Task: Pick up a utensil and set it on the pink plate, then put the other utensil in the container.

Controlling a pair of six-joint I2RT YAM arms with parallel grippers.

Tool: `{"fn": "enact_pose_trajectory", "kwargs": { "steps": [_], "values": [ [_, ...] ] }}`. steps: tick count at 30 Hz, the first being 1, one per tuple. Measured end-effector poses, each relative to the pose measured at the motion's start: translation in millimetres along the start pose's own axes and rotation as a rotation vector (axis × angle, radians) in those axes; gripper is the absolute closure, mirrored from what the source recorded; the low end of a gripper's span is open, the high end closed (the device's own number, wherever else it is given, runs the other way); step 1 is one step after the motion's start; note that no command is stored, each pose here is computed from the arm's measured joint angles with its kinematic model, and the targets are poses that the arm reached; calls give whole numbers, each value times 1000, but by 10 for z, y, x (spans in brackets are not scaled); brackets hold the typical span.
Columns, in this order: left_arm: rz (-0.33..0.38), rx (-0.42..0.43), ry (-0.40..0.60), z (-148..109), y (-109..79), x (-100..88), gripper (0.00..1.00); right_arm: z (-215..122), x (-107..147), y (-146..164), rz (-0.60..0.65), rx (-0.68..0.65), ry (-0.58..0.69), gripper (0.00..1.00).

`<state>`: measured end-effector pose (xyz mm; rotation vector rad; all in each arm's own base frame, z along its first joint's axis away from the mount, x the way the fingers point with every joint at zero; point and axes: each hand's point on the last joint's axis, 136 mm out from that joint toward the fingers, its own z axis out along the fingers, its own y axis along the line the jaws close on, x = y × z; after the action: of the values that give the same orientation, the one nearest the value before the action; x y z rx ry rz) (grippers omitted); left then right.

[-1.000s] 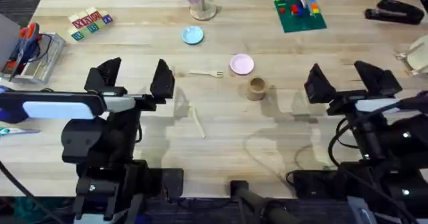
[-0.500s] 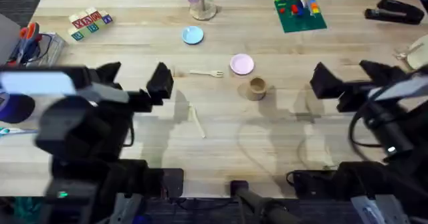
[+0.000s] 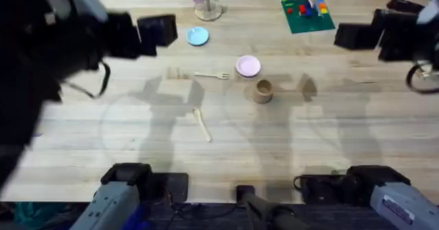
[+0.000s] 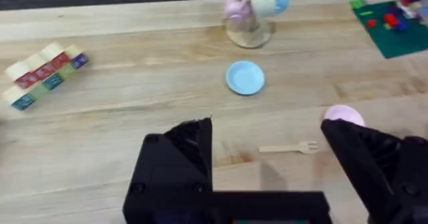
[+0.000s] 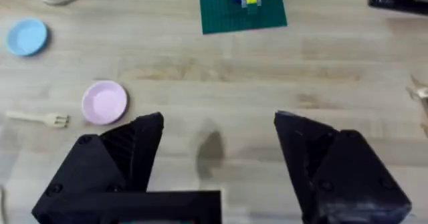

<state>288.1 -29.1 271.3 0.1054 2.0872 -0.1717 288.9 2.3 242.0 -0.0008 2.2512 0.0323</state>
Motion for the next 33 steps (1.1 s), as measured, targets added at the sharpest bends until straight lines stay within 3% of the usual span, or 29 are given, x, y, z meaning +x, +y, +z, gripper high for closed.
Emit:
{"fn": "enact_pose_trajectory", "kwargs": {
  "steps": [8,19,23,26,29,33],
  "values": [
    [3,103,166,183,-140,-281,8,25,-225,1,6,0,173,5],
    [5,144,243,338,-175,-324,8,39,-292,1,5,0,184,5],
    [181,241,266,283,-298,-223,8,40,-294,1,-15,-2,183,6],
    [406,386,285,183,-491,-58,8,39,-294,1,-30,-3,183,5],
    [640,506,240,119,-661,1,8,39,-295,1,-35,-4,183,5],
    [850,575,162,96,-751,-13,8,39,-296,1,-39,-4,183,6]
  ]
}}
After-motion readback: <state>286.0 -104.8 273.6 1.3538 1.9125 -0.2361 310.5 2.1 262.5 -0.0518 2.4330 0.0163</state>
